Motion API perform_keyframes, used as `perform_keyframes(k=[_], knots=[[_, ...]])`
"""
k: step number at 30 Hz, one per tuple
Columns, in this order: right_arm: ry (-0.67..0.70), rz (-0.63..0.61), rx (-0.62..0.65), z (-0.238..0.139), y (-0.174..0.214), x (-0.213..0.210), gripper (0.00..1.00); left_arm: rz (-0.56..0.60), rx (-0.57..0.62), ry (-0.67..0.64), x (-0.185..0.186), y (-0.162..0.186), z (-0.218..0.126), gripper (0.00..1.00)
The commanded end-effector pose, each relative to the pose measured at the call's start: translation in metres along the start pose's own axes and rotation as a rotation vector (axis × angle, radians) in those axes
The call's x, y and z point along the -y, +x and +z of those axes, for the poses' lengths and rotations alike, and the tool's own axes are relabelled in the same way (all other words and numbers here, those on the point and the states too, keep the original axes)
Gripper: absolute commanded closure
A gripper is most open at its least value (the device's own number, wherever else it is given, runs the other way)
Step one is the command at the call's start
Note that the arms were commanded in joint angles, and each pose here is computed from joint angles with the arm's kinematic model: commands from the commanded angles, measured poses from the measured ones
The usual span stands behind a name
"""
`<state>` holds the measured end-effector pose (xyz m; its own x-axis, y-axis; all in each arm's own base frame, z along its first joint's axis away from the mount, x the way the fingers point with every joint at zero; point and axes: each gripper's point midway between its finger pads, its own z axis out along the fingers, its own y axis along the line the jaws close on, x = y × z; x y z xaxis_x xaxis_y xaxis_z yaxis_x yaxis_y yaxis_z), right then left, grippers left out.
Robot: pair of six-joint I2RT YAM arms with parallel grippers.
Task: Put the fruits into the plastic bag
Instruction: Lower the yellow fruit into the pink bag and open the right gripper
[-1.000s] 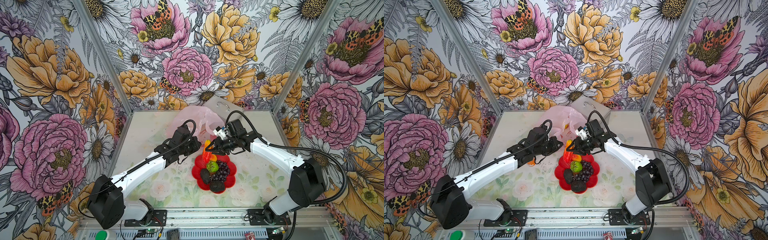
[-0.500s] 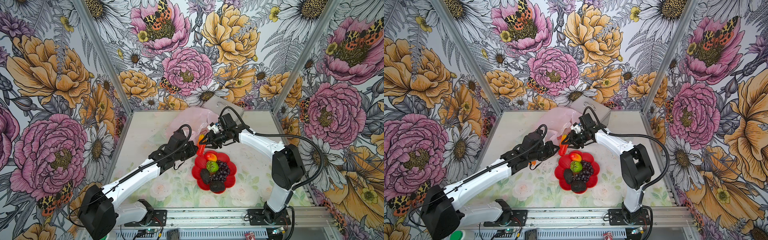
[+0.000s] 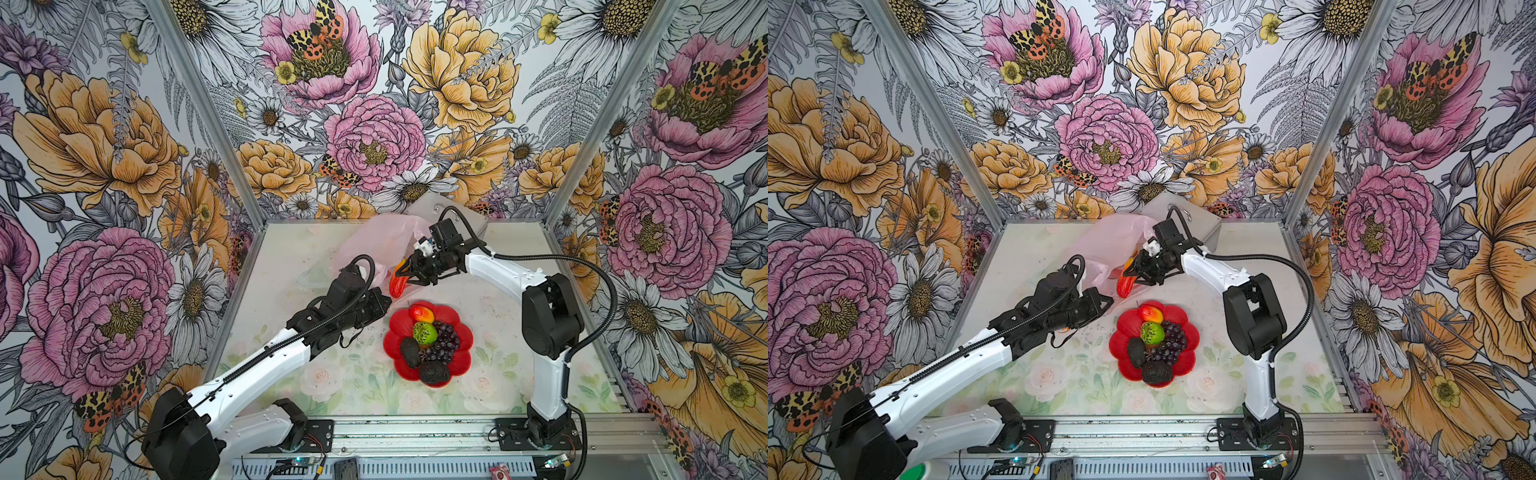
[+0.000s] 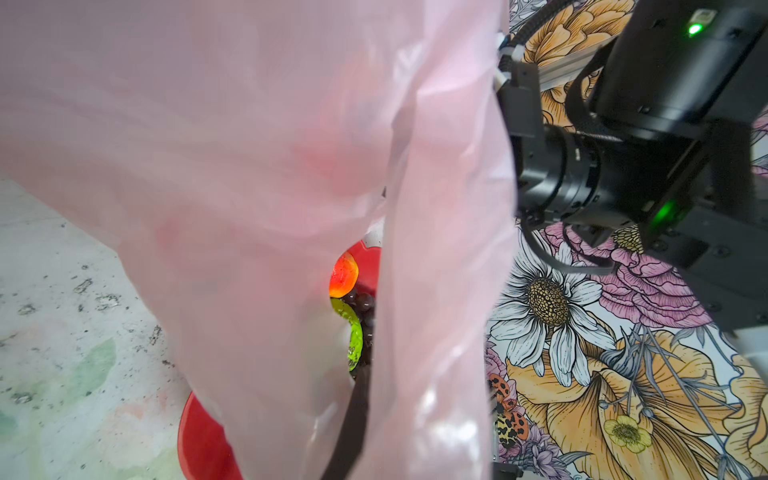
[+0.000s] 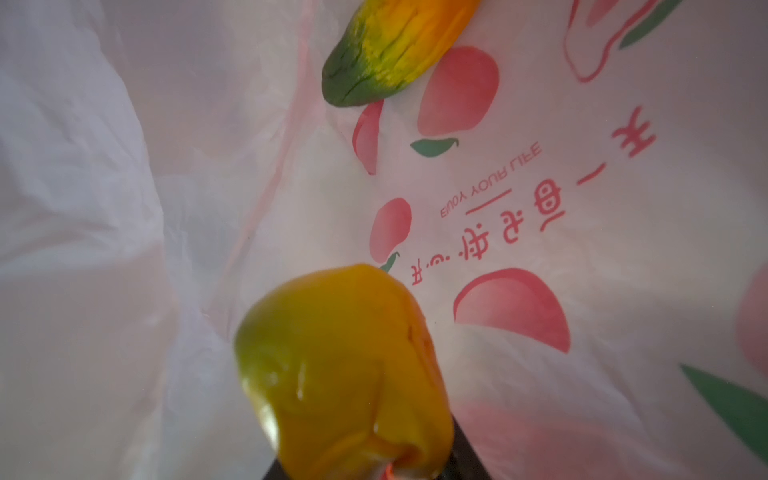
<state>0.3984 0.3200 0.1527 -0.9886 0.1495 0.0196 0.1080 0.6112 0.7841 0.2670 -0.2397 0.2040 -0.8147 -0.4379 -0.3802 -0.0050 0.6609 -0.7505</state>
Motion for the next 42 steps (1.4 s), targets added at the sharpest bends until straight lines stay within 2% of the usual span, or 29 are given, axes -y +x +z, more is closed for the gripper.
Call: perform_keyframes(k=[1, 7, 18, 22, 31, 42], knots=[[0.005, 0.010, 0.077, -0.006, -0.026, -0.005, 0.68, 0.005, -0.001, -0.016, -0.008, 0.003, -0.002, 1.00], [0.027, 0.042, 0.125, -0.006, -0.046, 0.003, 0.67, 0.008, -0.015, -0.011, -0.010, 0.004, -0.002, 1.00], [0.099, 0.080, 0.185, 0.004, -0.075, 0.033, 0.60, 0.007, -0.024, -0.011, -0.011, 0.003, -0.001, 1.00], [0.101, 0.095, 0.184, 0.009, -0.081, 0.037, 0.56, 0.001, -0.020, -0.014, -0.013, 0.001, -0.001, 1.00], [0.063, 0.091, 0.172, 0.013, -0.089, 0.030, 0.34, -0.009, -0.018, -0.015, -0.016, -0.004, 0.003, 1.00], [0.043, 0.081, 0.190, -0.004, -0.089, 0.028, 0.30, -0.005, -0.041, -0.012, -0.010, -0.003, 0.013, 1.00]])
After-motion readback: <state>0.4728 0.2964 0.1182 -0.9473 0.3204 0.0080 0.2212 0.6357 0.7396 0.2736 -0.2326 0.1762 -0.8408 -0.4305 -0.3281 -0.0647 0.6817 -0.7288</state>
